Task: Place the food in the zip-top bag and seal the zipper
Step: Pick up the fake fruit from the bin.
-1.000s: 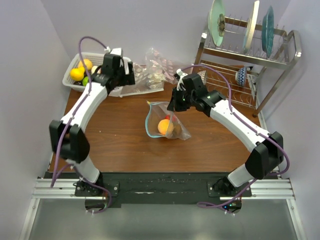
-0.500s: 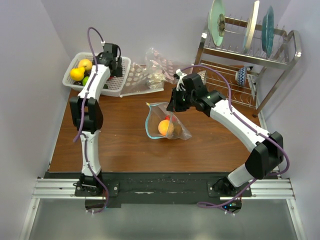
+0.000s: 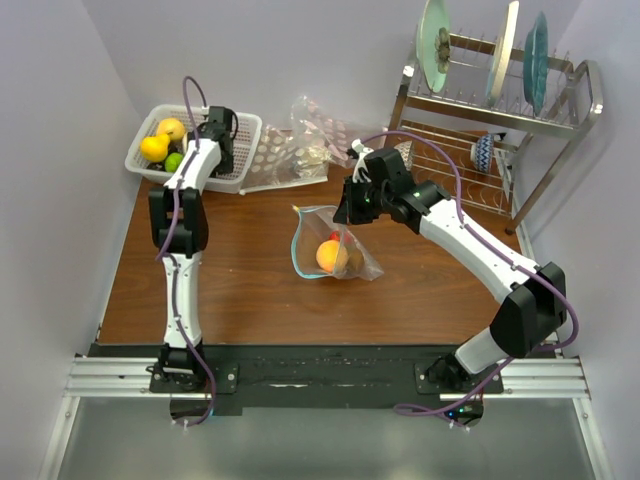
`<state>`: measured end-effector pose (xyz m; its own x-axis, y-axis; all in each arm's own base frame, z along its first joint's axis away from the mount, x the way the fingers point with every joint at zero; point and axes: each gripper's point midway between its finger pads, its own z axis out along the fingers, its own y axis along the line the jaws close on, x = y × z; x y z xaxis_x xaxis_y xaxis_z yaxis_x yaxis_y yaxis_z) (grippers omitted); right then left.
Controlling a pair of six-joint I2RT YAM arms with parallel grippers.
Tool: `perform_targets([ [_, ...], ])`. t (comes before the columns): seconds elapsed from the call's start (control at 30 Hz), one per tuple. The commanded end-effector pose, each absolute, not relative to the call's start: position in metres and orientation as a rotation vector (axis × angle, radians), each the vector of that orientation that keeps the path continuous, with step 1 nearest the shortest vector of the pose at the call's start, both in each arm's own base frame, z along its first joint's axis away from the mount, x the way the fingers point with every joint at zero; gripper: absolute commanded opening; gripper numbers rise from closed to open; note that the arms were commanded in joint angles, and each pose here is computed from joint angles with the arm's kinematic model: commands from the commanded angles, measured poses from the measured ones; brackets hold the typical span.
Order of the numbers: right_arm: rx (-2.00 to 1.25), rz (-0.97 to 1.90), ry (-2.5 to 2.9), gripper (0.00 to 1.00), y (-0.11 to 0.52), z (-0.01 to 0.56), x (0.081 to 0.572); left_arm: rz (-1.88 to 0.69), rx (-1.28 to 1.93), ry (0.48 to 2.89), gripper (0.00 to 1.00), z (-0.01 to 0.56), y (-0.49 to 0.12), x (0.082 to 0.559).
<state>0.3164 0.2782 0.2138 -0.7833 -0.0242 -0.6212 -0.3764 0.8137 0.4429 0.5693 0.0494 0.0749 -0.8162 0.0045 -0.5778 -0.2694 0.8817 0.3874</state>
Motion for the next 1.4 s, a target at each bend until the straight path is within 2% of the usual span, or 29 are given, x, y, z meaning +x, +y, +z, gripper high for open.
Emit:
perform_targets([
  [0.0, -0.306, 0.776, 2.349, 0.00, 0.281, 0.224, 0.319, 0.603, -0.230, 2.360, 0.79, 0.099, 0.057, 0.588],
  [0.1, -0.305, 0.772, 2.343, 0.00, 0.280, 0.227, 0.319, 0.593, -0.232, 2.358, 0.81, 0.099, 0.057, 0.588],
  [0.23, -0.304, 0.769, 2.344, 0.00, 0.280, 0.227, 0.318, 0.615, -0.212, 2.368, 0.76, 0.094, 0.059, 0.585],
  [0.33, -0.305, 0.766, 2.345, 0.00, 0.279, 0.228, 0.318, 0.614, -0.221, 2.357, 0.77, 0.096, 0.059, 0.584],
  [0.47, -0.304, 0.764, 2.341, 0.00, 0.279, 0.230, 0.319, 0.621, -0.226, 2.364, 0.83, 0.097, 0.060, 0.580],
  [0.6, -0.304, 0.770, 2.334, 0.00, 0.280, 0.233, 0.320, 0.592, -0.211, 2.358, 0.81, 0.098, 0.055, 0.577],
  [0.63, -0.305, 0.769, 2.339, 0.00, 0.280, 0.231, 0.319, 0.593, -0.208, 2.367, 0.77, 0.094, 0.055, 0.574],
  [0.67, -0.303, 0.768, 2.339, 0.00, 0.280, 0.231, 0.320, 0.588, -0.205, 2.362, 0.65, 0.097, 0.054, 0.574],
  [0.7, -0.303, 0.768, 2.339, 0.00, 0.280, 0.231, 0.320, 0.588, -0.204, 2.359, 0.62, 0.096, 0.054, 0.574],
  [0.77, -0.304, 0.765, 2.344, 0.00, 0.280, 0.229, 0.320, 0.587, -0.207, 2.358, 0.62, 0.096, 0.054, 0.575],
  [0.9, -0.303, 0.761, 2.338, 0.00, 0.280, 0.231, 0.321, 0.589, -0.205, 2.355, 0.55, 0.101, 0.053, 0.577],
  [1.0, -0.306, 0.756, 2.341, 0.00, 0.279, 0.229, 0.321, 0.561, -0.196, 2.335, 0.54, 0.114, 0.047, 0.580],
  [1.17, -0.304, 0.753, 2.343, 0.00, 0.279, 0.228, 0.321, 0.442, -0.168, 2.246, 0.54, 0.167, 0.021, 0.584],
  [1.37, -0.304, 0.759, 2.336, 0.00, 0.281, 0.231, 0.324, 0.158, -0.114, 2.194, 0.54, 0.221, -0.027, 0.574],
])
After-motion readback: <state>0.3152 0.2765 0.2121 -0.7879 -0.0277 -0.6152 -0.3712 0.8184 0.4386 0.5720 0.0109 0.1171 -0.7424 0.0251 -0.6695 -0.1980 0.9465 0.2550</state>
